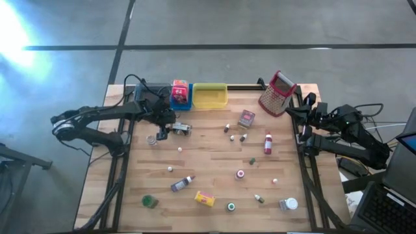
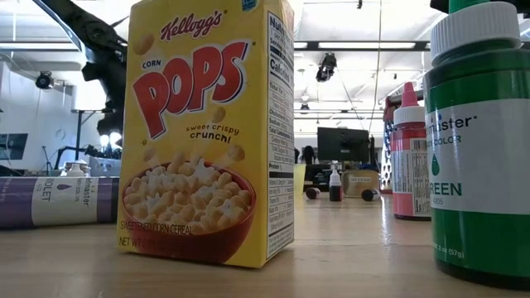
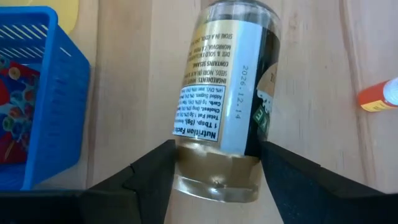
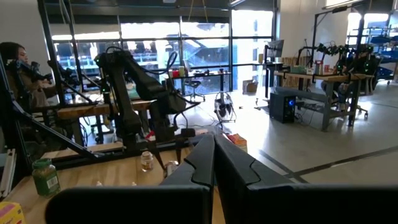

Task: Pick & Place Kitchen Items
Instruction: Put the yellow seasoning bottle into the black bin

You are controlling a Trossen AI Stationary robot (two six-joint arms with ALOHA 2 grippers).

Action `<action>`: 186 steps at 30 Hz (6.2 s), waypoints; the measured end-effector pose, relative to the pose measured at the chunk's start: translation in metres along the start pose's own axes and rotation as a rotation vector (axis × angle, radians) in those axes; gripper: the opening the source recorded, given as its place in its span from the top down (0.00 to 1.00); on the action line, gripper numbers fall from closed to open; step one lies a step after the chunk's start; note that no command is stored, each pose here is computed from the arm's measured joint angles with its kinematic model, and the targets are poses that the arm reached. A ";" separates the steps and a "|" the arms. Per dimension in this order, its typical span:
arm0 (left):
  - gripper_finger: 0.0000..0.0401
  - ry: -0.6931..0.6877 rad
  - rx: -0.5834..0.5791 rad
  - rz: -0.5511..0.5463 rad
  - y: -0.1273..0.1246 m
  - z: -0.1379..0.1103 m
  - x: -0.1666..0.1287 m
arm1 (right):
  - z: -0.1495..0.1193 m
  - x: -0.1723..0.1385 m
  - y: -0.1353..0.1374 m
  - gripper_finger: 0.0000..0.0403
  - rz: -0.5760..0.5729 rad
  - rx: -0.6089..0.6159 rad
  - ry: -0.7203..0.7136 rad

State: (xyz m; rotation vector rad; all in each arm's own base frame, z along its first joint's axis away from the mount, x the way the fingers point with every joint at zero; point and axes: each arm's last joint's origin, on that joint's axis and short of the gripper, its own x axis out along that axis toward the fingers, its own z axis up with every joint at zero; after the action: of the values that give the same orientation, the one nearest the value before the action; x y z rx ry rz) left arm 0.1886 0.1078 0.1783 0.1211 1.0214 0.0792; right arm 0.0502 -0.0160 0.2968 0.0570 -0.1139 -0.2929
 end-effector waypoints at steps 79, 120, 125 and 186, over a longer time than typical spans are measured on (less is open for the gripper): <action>0.27 0.240 -0.097 0.155 0.023 0.060 -0.085 | 0.000 0.000 0.000 0.98 0.000 0.000 0.000; 0.27 1.154 -0.101 0.324 0.129 0.050 -0.053 | 0.000 0.000 0.000 0.98 0.000 0.000 0.000; 0.27 1.172 -0.115 0.259 0.133 0.044 -0.041 | 0.000 0.000 0.000 0.98 0.000 0.000 0.000; 0.25 1.258 0.159 0.141 0.113 -0.015 -0.017 | 0.000 0.000 0.000 0.98 0.000 0.000 0.000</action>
State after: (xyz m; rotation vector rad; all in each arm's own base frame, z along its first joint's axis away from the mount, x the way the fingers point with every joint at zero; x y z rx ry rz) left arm 0.1662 0.2182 0.2007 0.3051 2.2762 0.2154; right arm 0.0501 -0.0160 0.2968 0.0570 -0.1139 -0.2931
